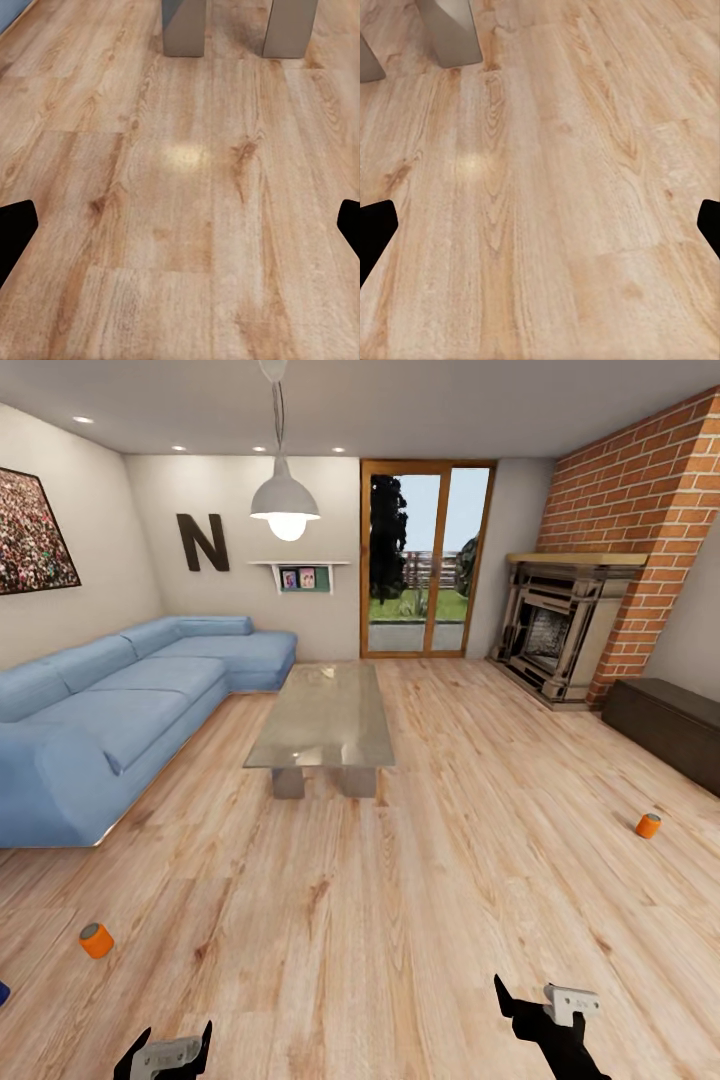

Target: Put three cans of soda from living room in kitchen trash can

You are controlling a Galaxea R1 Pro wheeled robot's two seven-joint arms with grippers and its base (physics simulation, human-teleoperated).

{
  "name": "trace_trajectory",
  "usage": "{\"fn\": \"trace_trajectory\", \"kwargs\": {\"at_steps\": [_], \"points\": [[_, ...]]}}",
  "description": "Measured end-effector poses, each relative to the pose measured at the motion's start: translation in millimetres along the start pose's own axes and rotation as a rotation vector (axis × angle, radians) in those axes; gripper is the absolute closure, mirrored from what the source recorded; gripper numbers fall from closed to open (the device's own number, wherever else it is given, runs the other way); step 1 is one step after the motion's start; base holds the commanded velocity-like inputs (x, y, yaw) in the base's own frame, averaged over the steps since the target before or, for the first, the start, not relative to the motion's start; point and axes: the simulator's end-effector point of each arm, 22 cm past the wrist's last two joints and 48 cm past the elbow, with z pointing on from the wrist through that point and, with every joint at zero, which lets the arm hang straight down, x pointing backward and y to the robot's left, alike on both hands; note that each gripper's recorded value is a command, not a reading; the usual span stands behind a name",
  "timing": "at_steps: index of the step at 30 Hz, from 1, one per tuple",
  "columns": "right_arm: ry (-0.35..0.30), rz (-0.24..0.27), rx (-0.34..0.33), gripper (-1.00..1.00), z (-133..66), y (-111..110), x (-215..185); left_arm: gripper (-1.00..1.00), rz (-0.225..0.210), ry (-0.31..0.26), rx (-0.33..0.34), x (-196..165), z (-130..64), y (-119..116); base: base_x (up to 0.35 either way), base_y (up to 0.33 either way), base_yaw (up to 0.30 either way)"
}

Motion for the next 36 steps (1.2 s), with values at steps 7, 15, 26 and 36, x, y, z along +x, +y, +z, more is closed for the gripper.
{"fn": "trace_trajectory", "kwargs": {"at_steps": [7,15,26,36], "points": [[-0.003,0.002,0.000,-1.00,-0.1,0,-1,-1.00,0.000,-0.001,0.000,-1,0.0,0,0.000,0.000,-0.107],[-0.012,0.003,0.001,-1.00,-0.6,-1,-5,-1.00,-0.001,-0.009,0.000,-4,0.0,0,0.000,0.000,-0.245],[-0.033,0.001,0.002,-1.00,-1.5,0,-12,-1.00,-0.001,-0.020,0.002,-8,0.0,-1,0.000,-0.099,-0.222],[-0.048,0.002,0.002,-1.00,-2.4,0,-18,-1.00,0.000,-0.032,0.002,-13,0.1,-1,0.000,-0.263,-0.205]]}}
